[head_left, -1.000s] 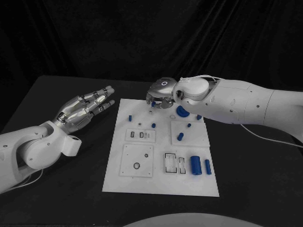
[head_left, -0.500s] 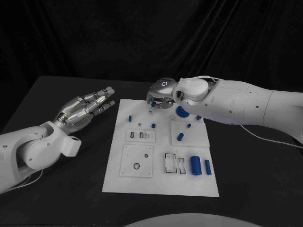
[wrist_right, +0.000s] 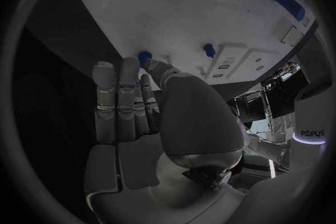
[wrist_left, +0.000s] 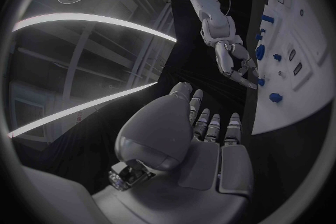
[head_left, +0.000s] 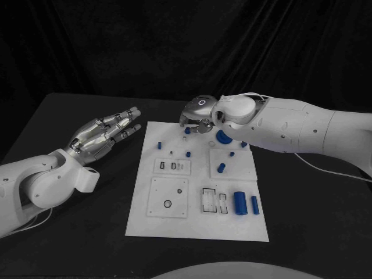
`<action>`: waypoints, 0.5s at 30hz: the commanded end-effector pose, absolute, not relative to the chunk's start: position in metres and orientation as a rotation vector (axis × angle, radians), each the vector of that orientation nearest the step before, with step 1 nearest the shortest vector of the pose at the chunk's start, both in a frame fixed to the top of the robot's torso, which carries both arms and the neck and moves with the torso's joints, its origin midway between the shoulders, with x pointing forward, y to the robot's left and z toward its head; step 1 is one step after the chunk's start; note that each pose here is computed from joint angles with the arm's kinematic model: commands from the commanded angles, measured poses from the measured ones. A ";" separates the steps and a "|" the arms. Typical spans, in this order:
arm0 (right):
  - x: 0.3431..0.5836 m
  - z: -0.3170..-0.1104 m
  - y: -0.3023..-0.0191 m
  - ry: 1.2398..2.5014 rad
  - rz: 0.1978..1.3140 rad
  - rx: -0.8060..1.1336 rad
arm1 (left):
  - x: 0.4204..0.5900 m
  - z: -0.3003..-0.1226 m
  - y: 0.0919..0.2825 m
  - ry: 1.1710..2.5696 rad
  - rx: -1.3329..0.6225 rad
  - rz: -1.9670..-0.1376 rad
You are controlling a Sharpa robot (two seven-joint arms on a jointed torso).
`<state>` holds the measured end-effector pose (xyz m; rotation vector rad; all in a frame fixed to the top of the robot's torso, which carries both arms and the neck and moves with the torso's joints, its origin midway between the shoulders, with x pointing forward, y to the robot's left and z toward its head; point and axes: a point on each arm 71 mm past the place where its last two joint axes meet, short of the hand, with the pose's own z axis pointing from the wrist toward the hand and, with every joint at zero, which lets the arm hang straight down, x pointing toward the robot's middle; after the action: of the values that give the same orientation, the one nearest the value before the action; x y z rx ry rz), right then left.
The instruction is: Assemble the parts on the task board
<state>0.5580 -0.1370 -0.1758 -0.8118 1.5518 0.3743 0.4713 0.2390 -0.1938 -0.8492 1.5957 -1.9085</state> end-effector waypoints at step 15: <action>0.545 -0.146 -0.182 1.447 0.386 -0.690 | 0.470 -0.192 0.244 1.587 -0.849 -1.911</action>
<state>0.5456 -0.1820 -0.1532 -0.7524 1.4973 0.3761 0.4702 0.2458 -0.1939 -0.8578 1.5951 -1.8943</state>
